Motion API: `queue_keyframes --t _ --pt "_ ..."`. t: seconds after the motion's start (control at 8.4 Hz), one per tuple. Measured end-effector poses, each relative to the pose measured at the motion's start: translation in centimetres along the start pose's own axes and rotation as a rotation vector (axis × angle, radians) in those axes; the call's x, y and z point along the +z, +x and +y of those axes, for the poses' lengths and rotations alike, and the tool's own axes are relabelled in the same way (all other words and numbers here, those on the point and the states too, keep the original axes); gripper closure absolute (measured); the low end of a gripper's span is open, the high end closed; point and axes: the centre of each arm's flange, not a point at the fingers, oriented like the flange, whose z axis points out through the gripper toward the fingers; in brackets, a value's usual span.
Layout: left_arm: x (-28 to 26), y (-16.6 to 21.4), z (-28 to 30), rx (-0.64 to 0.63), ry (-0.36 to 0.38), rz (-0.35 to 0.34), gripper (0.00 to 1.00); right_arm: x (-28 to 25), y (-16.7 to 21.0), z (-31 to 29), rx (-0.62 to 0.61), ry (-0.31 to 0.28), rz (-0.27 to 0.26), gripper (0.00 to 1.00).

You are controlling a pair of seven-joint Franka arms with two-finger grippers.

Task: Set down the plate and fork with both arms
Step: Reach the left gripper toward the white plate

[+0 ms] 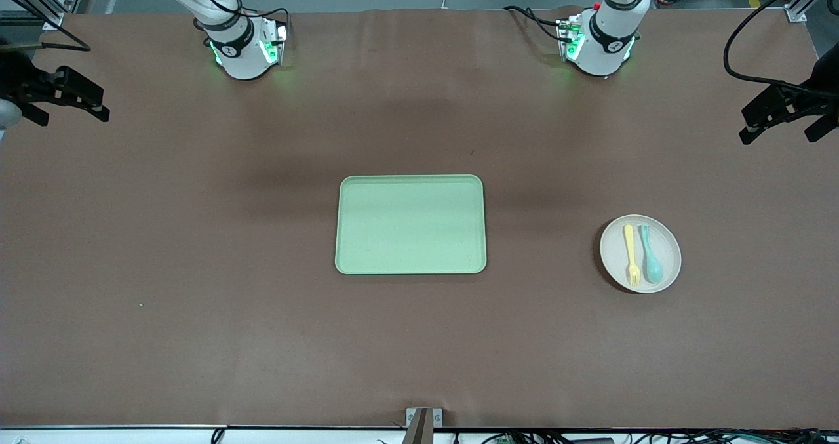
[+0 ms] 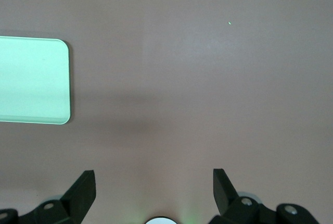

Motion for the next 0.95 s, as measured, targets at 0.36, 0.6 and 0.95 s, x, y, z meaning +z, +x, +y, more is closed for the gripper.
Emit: queue_keyframes --t 0.36,0.6,0.95 --pt "0.3 0.2 -1.9 -0.024 0.005 -0.016 0.00 -0.1 0.0 0.4 0.008 0.001 0.002 0.00" --pt "5.9 1.8 -4.3 -0.038 0.011 -0.122 0.00 0.1 0.1 0.4 0.006 0.001 -0.001 0.00" --pt "20.6 4.6 -11.9 -0.039 -0.116 -0.300 0.00 0.6 0.5 -0.5 -0.011 0.000 -0.011 0.00"
